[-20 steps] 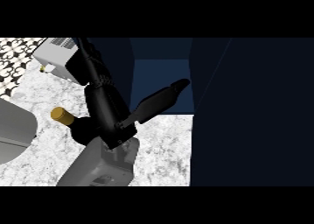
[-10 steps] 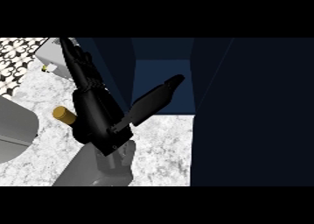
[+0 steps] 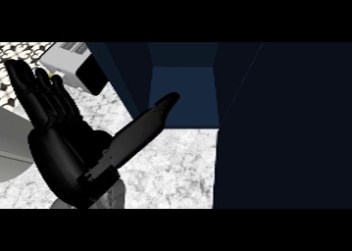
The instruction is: Pick up the wine, place it into the cabinet and close the cabinet
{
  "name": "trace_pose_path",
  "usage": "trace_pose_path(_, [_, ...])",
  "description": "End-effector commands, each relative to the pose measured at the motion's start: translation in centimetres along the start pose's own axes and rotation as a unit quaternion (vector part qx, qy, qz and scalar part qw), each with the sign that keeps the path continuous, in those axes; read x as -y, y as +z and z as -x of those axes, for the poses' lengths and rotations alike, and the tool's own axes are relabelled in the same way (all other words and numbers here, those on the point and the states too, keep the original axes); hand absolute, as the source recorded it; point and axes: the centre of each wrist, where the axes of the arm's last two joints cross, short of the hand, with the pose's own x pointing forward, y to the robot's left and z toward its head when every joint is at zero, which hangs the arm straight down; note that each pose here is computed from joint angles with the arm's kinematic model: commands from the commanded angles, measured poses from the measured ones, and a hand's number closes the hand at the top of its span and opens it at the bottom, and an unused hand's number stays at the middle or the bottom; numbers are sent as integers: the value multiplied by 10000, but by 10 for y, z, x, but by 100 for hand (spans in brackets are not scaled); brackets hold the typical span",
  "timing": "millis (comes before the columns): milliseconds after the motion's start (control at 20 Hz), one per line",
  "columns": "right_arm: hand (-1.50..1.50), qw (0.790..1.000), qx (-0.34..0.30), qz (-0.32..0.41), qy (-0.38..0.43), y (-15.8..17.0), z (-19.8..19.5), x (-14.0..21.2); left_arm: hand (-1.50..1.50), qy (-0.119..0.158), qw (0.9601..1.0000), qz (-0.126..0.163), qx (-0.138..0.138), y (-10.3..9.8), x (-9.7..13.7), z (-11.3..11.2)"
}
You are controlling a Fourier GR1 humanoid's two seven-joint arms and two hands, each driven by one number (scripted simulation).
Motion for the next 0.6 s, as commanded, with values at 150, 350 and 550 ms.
trace_pose_path(150, [-150, 9993, 343, 70, -107, 18, -22, -15, -150, -170, 9991, -328, -192, 8, -28, 1])
trace_pose_path(350, [-150, 9997, 214, -87, -128, 12, -26, -2, -150, -122, 9982, -504, -306, 2, -42, -5])
trace_pose_path(550, [-150, 9995, 290, -33, -105, 24, -26, -12, -150, -132, 9973, -532, -498, 5, -57, 2])
